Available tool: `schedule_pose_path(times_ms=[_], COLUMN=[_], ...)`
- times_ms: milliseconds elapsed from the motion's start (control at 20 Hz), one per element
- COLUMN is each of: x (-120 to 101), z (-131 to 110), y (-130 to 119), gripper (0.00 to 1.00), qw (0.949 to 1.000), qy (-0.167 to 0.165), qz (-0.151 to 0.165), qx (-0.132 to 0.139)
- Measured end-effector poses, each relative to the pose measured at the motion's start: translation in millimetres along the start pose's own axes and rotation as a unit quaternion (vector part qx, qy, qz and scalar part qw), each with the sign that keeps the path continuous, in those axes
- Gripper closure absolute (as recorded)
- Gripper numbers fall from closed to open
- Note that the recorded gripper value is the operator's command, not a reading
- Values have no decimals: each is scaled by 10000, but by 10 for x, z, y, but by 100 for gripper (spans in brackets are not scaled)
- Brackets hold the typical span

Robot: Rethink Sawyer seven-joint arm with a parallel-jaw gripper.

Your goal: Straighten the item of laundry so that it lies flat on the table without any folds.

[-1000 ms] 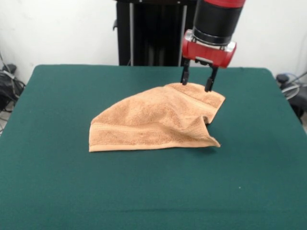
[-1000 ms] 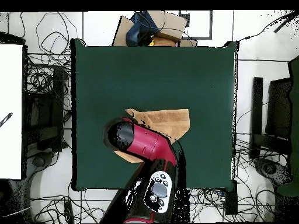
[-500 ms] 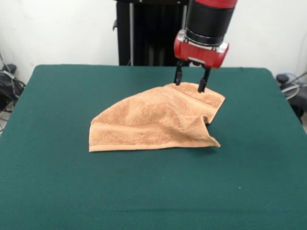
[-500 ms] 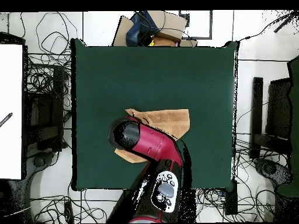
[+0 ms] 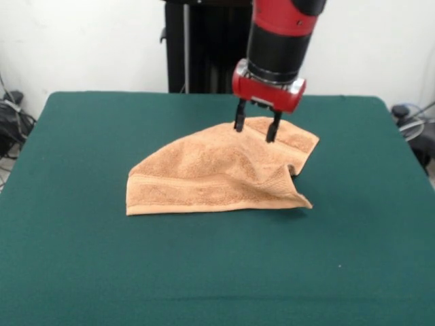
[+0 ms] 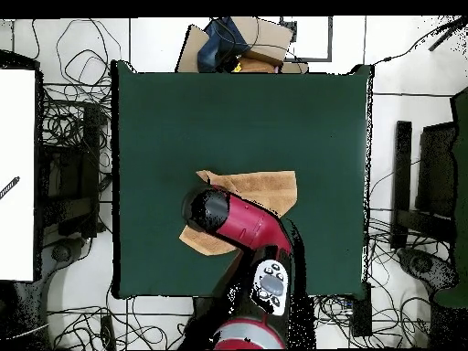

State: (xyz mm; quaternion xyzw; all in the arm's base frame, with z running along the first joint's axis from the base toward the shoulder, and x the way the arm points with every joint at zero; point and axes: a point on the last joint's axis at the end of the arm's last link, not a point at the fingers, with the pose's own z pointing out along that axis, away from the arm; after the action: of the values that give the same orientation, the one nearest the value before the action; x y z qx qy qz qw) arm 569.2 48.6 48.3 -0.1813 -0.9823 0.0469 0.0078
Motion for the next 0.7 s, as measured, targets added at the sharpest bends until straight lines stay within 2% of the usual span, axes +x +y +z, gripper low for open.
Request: schedule_pose_path(times_ms=[350,700], x=[-33,-36], z=[256,371], y=[-158,-216], gripper=[0,0], qw=[9999,9998], qy=[31,21], qz=[155,208], qx=[7,18])
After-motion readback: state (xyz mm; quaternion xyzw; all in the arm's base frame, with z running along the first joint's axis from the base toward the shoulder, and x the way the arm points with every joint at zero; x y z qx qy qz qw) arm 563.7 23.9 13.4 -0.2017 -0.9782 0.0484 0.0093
